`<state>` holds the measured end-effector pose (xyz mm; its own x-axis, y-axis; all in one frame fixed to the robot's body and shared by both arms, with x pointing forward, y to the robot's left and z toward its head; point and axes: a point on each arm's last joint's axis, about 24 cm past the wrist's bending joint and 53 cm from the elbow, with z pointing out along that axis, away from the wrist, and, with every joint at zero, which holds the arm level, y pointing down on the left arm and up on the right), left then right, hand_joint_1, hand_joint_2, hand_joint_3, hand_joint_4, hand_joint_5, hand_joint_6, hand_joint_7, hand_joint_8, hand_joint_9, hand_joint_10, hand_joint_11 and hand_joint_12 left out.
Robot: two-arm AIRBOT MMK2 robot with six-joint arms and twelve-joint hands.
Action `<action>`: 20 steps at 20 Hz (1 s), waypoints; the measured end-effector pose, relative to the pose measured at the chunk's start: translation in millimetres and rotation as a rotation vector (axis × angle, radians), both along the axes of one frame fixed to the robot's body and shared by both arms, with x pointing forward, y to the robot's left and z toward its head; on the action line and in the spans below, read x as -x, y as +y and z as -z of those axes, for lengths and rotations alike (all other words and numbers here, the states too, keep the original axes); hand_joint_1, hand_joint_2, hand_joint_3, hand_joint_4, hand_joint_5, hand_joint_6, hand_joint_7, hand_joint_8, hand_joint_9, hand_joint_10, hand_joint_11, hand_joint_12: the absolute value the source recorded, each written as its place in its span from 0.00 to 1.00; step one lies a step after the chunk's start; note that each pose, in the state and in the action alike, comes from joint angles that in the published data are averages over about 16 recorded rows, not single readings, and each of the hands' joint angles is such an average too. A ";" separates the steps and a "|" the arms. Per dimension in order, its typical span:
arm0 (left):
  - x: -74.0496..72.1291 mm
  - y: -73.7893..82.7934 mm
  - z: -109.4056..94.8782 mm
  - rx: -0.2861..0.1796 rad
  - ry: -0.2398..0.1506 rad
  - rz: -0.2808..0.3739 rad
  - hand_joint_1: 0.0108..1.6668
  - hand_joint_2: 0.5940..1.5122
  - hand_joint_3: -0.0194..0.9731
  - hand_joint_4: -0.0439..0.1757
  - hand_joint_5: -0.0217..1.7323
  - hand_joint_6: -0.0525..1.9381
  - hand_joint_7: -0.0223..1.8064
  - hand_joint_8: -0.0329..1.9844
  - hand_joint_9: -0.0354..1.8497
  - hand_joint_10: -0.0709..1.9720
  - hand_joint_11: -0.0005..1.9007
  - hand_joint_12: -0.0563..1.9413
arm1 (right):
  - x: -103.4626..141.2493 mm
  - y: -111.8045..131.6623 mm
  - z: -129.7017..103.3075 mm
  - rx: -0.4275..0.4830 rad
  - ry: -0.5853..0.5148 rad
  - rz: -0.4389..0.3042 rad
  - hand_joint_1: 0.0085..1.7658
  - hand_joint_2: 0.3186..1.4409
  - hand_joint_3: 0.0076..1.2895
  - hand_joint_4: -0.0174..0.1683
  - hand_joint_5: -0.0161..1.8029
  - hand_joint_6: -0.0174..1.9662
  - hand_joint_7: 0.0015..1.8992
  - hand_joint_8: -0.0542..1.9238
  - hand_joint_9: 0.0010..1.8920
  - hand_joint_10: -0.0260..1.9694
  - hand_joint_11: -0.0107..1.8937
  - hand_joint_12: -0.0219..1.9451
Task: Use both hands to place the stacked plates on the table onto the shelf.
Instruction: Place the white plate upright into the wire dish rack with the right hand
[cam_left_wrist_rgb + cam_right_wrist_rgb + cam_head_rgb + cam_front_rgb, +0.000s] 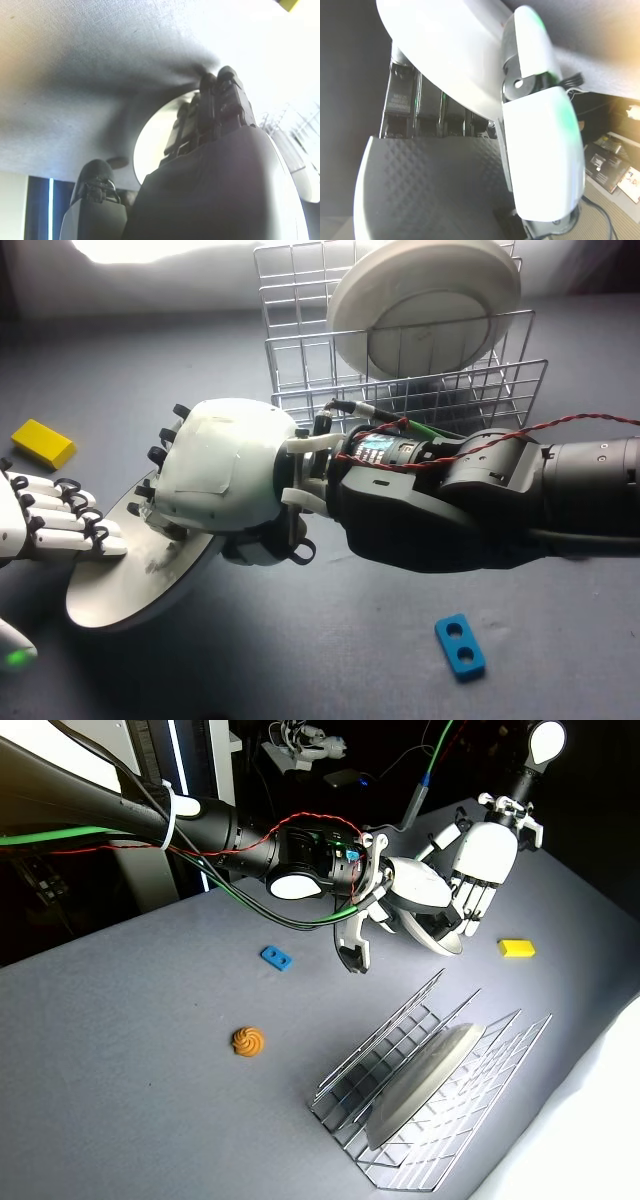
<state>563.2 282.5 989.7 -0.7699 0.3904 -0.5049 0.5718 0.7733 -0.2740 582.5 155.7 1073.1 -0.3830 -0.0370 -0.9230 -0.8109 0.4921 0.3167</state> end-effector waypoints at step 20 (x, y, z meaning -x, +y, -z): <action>-28.8 -32.2 -86.9 0.152 -0.154 0.053 0.00 0.58 0.04 0.21 0.04 0.03 0.04 0.02 0.04 0.04 0.01 0.03 | -3.0 -8.4 -9.9 -0.012 -0.020 0.011 0.69 0.65 0.00 0.08 0.43 0.34 0.46 0.65 0.44 0.68 0.35 0.77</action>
